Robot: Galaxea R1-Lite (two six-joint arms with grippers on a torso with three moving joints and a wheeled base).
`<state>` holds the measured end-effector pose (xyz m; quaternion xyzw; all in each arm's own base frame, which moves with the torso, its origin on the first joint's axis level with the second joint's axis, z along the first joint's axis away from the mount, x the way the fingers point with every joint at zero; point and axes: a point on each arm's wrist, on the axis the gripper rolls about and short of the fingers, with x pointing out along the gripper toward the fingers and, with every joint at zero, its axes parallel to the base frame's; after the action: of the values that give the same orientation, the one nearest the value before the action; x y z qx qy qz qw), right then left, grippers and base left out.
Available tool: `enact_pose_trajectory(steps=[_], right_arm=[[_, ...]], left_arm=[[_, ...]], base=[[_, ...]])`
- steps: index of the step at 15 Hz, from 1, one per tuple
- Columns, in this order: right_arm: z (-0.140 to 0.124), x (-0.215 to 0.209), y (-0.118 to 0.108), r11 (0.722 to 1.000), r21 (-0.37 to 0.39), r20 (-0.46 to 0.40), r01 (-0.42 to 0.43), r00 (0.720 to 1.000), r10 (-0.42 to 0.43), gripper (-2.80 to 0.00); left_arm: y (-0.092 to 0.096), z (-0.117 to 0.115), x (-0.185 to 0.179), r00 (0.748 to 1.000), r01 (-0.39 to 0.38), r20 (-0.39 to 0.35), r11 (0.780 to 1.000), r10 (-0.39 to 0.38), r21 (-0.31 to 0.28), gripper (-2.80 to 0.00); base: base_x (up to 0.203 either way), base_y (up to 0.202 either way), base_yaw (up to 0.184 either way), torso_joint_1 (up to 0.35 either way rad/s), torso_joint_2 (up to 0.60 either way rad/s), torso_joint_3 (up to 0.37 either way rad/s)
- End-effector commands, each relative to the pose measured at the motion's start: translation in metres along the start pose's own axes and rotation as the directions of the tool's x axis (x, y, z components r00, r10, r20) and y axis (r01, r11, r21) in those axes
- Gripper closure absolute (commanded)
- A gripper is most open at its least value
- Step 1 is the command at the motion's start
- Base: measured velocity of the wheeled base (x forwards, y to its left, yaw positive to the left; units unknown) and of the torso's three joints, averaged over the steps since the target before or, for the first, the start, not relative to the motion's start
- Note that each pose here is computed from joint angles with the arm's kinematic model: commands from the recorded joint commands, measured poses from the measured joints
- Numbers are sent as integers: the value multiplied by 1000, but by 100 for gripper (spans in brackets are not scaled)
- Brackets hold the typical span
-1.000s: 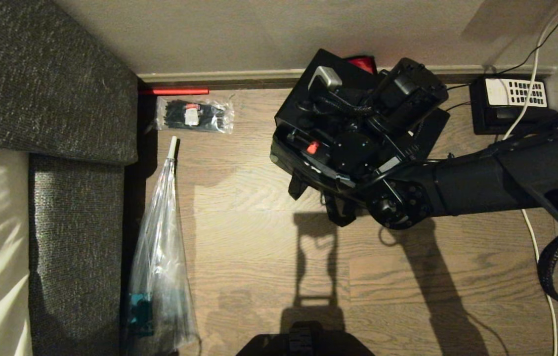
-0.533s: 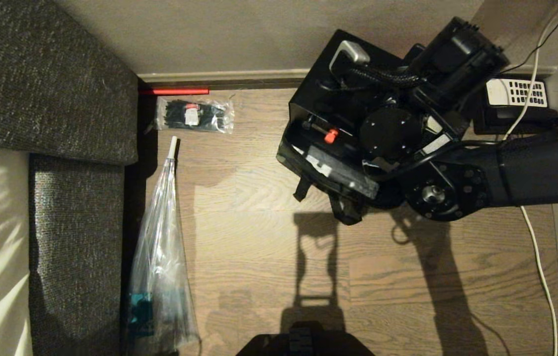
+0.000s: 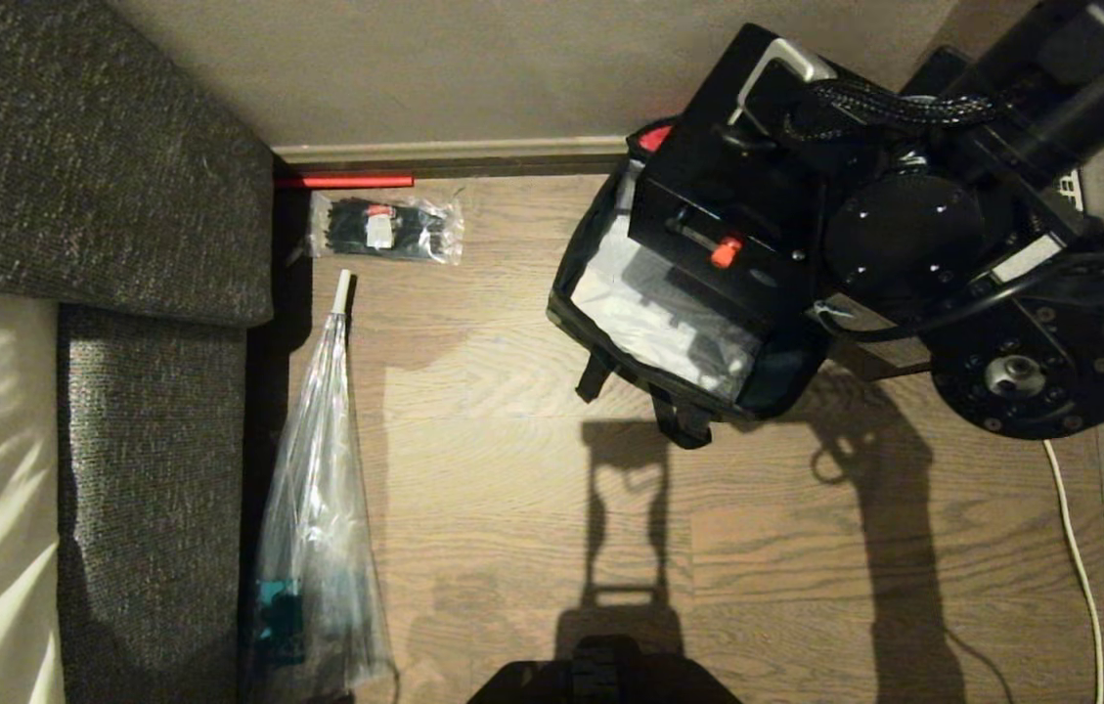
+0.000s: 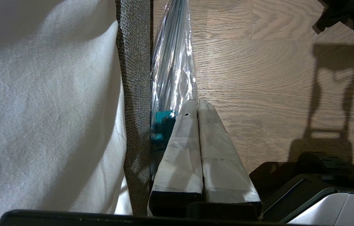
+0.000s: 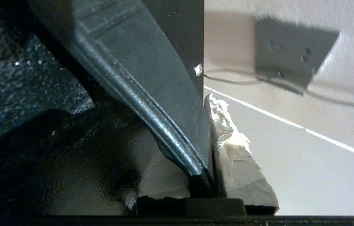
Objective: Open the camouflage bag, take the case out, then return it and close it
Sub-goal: Release the handle
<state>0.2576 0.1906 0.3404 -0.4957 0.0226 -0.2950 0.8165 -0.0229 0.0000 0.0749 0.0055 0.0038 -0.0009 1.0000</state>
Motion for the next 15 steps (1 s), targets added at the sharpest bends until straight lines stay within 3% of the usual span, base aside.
enact_pose_trajectory(steps=[1, 7, 15], right_arm=[[-20, 7, -22, 1000, 2, -42, 31, 999, -31, 0], [-69, 25, -43, 994, -58, -160, 92, 982, -100, 0], [-131, 50, -59, 975, -128, -339, 184, 915, -218, 0]], left_arm=[[0, 0, 0, 1000, -2, 0, 1000, 2, 0, 0], [0, 0, 0, 1000, 0, 0, 1000, 0, 1, 0], [0, 0, 0, 1000, 0, 0, 1000, 0, 0, 0]], base=[[0, 0, 0, 0, 0, 0], [0, 0, 0, 0, 0, 0], [0, 0, 0, 0, 0, 0]])
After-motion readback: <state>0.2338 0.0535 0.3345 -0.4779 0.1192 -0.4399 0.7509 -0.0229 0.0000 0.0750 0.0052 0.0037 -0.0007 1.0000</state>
